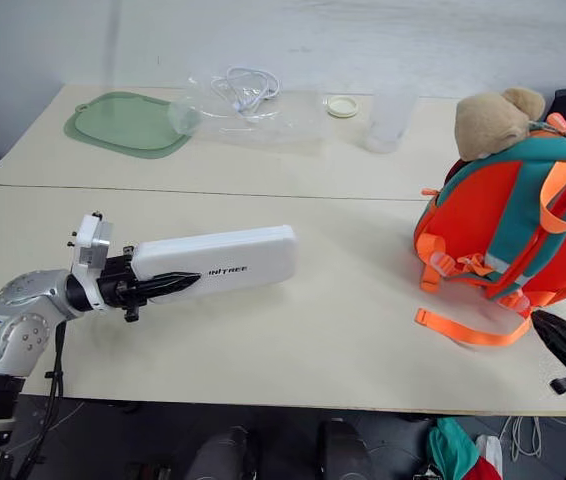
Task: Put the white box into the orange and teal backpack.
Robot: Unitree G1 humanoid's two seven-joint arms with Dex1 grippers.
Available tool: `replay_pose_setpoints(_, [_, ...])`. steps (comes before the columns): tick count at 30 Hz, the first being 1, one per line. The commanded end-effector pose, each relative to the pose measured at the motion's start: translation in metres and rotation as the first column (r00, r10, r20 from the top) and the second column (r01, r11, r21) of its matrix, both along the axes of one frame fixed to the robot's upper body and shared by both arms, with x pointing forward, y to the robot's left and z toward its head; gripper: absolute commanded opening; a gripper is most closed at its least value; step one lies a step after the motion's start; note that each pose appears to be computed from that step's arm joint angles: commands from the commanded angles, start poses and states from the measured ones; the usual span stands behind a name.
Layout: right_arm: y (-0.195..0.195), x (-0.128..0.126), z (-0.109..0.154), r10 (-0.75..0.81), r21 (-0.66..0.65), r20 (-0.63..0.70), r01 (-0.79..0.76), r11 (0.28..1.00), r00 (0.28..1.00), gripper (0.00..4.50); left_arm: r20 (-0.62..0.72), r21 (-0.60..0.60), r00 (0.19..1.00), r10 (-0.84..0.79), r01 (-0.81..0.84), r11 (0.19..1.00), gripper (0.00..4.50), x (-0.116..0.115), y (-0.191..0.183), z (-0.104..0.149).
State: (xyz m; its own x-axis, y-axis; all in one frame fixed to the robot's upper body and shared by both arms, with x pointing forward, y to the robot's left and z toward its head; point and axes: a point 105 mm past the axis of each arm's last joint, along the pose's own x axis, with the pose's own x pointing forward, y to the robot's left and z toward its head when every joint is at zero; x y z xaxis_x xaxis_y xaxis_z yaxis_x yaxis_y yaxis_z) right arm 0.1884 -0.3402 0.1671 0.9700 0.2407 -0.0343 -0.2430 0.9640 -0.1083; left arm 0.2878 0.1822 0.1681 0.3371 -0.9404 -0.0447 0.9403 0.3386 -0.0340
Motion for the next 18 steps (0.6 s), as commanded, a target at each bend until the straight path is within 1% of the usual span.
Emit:
replay_pose_setpoints(1, [-0.01, 0.015, 0.014, 0.036, -0.052, 0.04, -0.034, 0.998, 0.999, 1.64, 0.055, -0.017, 0.998, 0.022, -0.021, 1.0, 1.19, -0.001, 0.006, 0.014])
replay_pose_setpoints(4, [-0.01, 0.033, 0.016, 0.078, -0.047, 0.043, -0.076, 0.996, 0.996, 2.67, 0.054, -0.016, 0.998, 0.028, -0.027, 0.999, 1.19, -0.003, 0.008, 0.014])
replay_pose_setpoints(7, [0.002, 0.05, 0.014, 0.161, -0.059, 0.031, -0.159, 0.985, 0.986, 3.7, 0.053, -0.019, 0.998, 0.036, -0.035, 0.999, 1.19, -0.005, 0.009, 0.015])
replay_pose_setpoints(8, [0.006, 0.056, 0.015, 0.18, -0.06, 0.045, -0.178, 0.982, 0.983, 4.08, 0.053, -0.022, 0.998, 0.042, -0.041, 0.999, 1.19, -0.005, 0.009, 0.016])
replay_pose_setpoints(9, [0.011, 0.062, 0.016, 0.206, -0.054, 0.044, -0.203, 0.978, 0.978, 4.36, 0.051, -0.024, 0.998, 0.047, -0.046, 0.999, 1.19, -0.006, 0.01, 0.016])
replay_pose_setpoints(13, [0.026, 0.081, 0.025, 0.291, -0.025, 0.072, -0.29, 0.957, 0.954, 4.36, 0.046, -0.03, 0.996, 0.074, -0.073, 0.997, 1.19, -0.01, 0.014, 0.017])
replay_pose_setpoints(18, [0.048, 0.109, 0.036, 0.356, -0.025, 0.131, -0.356, 0.934, 0.925, 4.36, 0.038, -0.041, 0.993, 0.112, -0.11, 0.993, 1.19, -0.013, 0.018, 0.017])
